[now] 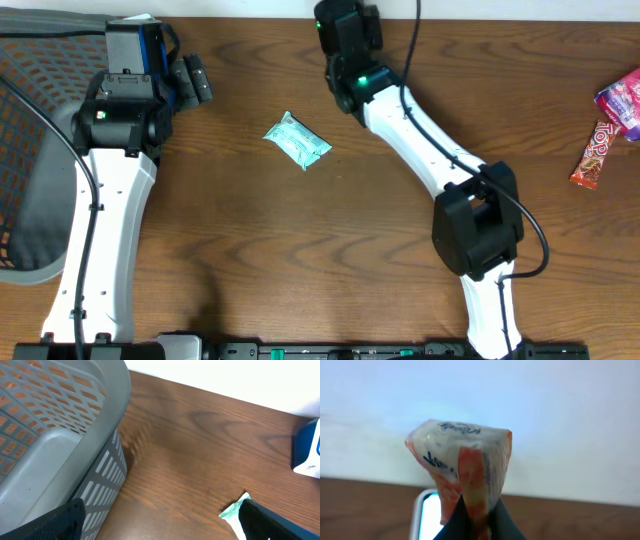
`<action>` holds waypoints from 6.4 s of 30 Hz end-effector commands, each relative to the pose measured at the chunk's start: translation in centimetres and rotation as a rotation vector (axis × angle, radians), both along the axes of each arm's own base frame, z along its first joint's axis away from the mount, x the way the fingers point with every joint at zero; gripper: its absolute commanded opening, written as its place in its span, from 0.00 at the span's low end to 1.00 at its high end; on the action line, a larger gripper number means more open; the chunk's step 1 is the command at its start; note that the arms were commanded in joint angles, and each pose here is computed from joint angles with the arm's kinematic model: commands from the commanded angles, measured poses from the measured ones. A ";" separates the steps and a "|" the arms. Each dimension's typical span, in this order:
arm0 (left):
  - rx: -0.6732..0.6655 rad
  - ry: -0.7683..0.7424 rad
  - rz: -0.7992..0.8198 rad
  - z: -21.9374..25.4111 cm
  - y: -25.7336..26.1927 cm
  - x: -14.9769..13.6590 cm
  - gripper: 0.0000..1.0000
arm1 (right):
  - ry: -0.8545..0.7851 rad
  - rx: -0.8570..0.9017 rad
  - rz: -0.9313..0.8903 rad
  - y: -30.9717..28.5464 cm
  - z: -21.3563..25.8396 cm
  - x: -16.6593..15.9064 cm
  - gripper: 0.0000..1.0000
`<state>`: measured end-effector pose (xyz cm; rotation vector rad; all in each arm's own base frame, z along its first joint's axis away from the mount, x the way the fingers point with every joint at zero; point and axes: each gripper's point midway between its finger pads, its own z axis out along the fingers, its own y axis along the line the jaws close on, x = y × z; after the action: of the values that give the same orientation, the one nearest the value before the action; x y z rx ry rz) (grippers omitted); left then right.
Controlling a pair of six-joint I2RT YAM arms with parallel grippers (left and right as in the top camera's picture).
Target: Scan the item barcode
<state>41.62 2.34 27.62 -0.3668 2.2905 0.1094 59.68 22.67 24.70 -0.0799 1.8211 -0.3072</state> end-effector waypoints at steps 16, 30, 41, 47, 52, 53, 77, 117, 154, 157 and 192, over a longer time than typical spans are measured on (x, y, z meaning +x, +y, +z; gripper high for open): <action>0.000 0.005 0.023 -0.2 0.4 0.1 0.98 | 0.111 -0.293 -0.047 -1.6 -7.7 1.8 0.01; 0.000 0.005 0.023 -0.2 0.4 0.1 0.98 | 0.133 -0.147 -0.261 -9.4 -6.4 1.7 0.01; 0.000 0.005 0.023 -0.2 0.4 0.1 0.98 | 0.285 0.436 -0.529 -26.1 -6.1 -1.7 0.01; 0.000 0.005 0.023 -0.2 0.4 0.1 0.98 | 0.511 0.401 -0.768 -36.2 -10.2 -7.9 0.01; 0.000 0.005 0.023 -0.2 0.4 0.1 0.98 | 0.594 0.416 -0.915 -42.4 -12.1 -12.1 0.01; 0.000 0.005 0.023 -0.2 0.4 0.1 0.98 | 0.596 0.429 -0.945 -43.5 -12.4 -12.8 0.01; 0.000 0.005 0.023 -0.2 0.4 0.1 0.98 | 0.327 0.123 0.059 -18.2 -6.0 1.9 0.01; 0.000 0.005 0.023 -0.2 0.4 0.1 0.98 | 0.521 -0.454 -0.607 -30.9 -11.7 -2.6 0.01; 0.000 0.005 0.023 -0.2 0.4 0.1 0.98 | 0.745 0.426 0.318 -11.2 -12.1 -5.6 0.99; 0.000 0.005 0.023 -0.2 0.4 0.1 0.98 | 0.784 0.546 0.580 -4.2 -11.5 -7.4 0.99; 0.000 0.005 0.023 -0.2 0.4 0.1 0.98 | 0.905 -0.136 0.593 12.1 -23.5 -17.4 0.75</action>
<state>41.62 2.34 27.62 -0.3668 2.2905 0.1094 42.59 34.76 2.21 -0.9322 2.5364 0.0989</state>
